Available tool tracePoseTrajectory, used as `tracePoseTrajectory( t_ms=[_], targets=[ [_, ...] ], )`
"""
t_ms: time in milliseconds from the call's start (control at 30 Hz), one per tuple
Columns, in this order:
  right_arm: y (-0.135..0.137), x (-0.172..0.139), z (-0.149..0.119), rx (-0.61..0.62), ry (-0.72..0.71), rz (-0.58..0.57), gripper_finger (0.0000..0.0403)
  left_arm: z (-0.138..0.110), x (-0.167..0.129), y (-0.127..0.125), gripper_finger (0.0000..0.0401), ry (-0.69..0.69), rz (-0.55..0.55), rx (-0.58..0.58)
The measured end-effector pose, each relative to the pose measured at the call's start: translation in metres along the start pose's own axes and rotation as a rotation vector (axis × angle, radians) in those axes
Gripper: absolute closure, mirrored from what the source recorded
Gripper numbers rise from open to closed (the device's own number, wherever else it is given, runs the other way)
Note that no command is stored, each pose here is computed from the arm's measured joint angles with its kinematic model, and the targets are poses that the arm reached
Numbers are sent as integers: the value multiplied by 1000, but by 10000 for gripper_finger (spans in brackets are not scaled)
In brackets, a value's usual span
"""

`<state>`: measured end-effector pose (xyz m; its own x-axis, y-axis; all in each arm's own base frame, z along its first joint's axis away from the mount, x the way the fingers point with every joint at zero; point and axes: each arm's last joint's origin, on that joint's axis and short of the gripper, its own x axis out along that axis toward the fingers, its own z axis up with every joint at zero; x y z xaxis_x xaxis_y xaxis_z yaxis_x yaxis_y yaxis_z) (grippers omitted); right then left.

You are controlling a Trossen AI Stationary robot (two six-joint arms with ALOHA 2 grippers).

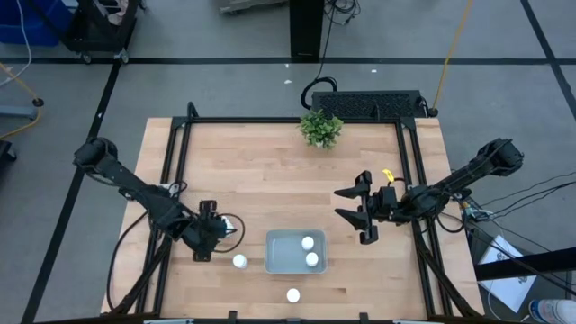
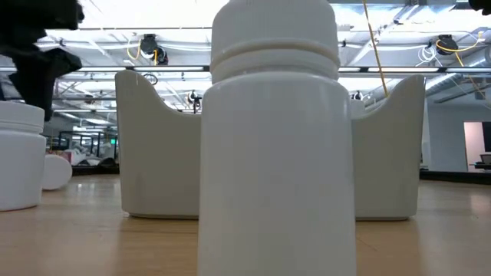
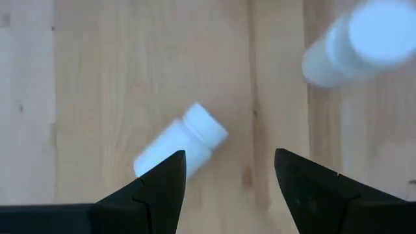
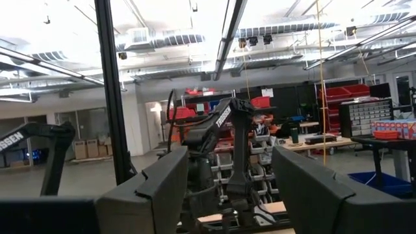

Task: Pick and place pill bottles into a basket
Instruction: Put the white pill bottle into the gray bin

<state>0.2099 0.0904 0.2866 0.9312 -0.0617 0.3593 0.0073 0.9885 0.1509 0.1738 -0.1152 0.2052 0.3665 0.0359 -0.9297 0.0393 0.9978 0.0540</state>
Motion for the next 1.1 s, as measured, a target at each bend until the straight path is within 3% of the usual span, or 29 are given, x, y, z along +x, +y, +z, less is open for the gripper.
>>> tracePoseTrajectory(
  t_ms=[267,500,633,900,1100],
  targets=[
    [0,0,0,7,3,0,188,-9,15,-2,160,-74,61,273],
    [0,0,-1,4,6,0,188,-13,29,6,160,-110,122,327],
    [0,0,-1,5,6,0,188,-8,37,8,160,-160,83,356],
    [0,0,-1,4,7,-1,188,-15,66,20,160,-5,130,386],
    [0,1,-3,3,8,-3,188,-11,76,23,160,16,137,354]
  ],
)
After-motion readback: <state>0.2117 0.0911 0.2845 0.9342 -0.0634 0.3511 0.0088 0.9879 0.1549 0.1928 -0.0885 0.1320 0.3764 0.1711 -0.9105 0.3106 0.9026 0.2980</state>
